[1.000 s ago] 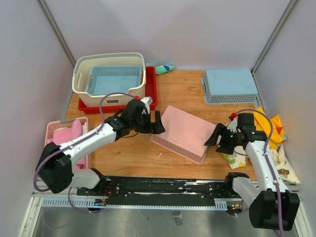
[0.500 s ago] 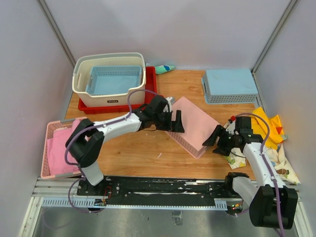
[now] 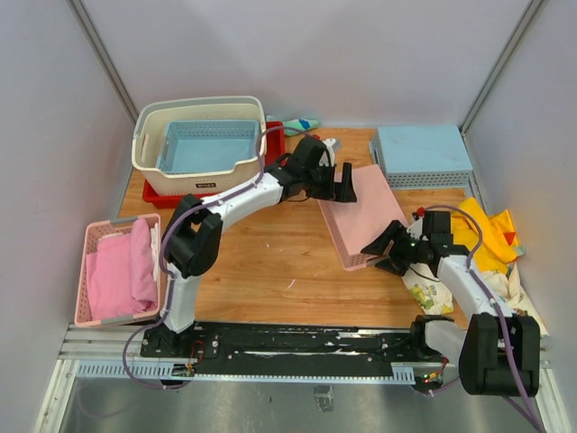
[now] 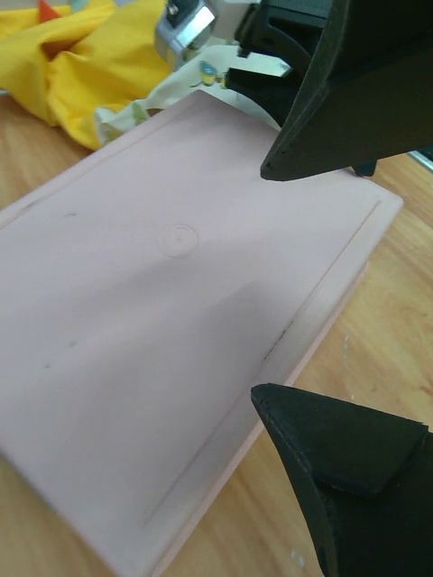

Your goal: Turn the large container upside down

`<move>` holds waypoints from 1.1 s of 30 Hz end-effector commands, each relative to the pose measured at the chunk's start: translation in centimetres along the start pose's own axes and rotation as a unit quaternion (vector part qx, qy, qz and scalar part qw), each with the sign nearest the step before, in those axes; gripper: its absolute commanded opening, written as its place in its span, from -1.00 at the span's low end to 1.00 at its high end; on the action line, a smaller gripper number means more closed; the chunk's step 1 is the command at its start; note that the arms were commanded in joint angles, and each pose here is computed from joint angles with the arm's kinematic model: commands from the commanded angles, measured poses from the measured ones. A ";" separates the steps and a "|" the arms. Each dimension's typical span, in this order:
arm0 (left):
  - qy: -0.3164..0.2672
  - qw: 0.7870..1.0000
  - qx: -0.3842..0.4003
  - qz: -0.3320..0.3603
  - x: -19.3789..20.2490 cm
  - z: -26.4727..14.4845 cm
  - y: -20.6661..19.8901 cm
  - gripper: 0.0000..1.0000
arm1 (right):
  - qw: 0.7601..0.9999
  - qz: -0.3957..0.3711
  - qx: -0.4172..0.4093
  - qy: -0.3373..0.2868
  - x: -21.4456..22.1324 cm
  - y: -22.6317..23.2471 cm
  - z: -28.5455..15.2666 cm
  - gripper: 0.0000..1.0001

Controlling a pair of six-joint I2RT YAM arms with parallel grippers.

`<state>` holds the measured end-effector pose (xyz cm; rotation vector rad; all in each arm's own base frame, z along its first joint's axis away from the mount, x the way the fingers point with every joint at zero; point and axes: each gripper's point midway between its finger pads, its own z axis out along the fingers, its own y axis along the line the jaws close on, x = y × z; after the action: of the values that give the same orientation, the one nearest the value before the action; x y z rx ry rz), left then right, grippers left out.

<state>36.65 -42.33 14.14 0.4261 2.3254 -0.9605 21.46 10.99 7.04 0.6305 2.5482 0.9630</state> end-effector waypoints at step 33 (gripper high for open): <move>-0.176 0.977 -0.106 0.060 -8.6 -24.3 -2.7 0.98 | 0.947 0.177 -0.228 -0.142 -19.7 17.3 15.5 0.29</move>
<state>31.98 -29.78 34.40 0.3221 2.0158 -0.7800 48.55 21.60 8.72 1.0723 1.9973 1.3353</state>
